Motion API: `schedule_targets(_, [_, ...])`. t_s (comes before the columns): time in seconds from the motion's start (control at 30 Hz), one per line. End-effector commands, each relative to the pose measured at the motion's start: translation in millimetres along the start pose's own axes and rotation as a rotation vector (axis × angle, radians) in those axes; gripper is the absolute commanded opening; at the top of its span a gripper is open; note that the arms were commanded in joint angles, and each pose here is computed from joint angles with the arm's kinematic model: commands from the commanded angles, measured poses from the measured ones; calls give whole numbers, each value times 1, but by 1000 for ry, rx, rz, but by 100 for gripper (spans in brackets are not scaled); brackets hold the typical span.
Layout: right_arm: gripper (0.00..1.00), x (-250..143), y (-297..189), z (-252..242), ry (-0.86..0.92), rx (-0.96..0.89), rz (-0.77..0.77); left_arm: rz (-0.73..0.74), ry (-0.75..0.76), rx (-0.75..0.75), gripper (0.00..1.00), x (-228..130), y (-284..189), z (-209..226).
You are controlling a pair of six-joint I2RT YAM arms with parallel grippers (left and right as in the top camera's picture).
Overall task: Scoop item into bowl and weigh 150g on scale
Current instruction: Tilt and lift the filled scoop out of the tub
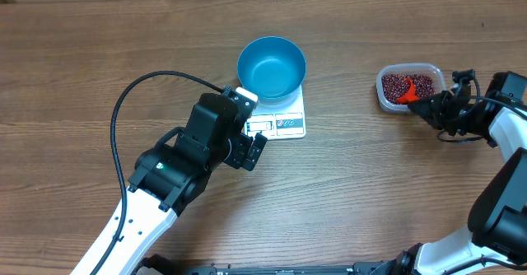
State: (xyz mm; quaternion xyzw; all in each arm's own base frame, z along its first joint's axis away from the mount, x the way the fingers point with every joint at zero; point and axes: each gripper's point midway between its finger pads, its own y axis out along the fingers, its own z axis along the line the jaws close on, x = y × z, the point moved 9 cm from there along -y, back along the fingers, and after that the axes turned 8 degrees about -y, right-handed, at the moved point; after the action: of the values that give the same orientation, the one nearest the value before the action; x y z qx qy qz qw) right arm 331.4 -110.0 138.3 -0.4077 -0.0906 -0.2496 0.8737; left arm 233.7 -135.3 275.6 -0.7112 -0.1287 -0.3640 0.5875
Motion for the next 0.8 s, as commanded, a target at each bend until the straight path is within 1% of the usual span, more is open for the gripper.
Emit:
schedule_targets(0.0, [4,0,-1,0,2,57,-16,8,-4,6,99,-2,3,-1])
schedule_targets(0.2, [4,3,-4,1,-5,108,-46,8,-4,6,100,-2,3,-1])
schedule_targets(0.43, [4,3,-15,-8,30,117,-71,8,-4,6,100,-2,3,-1])
schedule_targets(0.63, [4,4,-24,-9,45,194,-108,8,-4,6,100,-2,3,-1])
schedule_targets(0.77, [4,2,-26,-9,32,212,-107,8,-4,6,100,-2,3,-1])
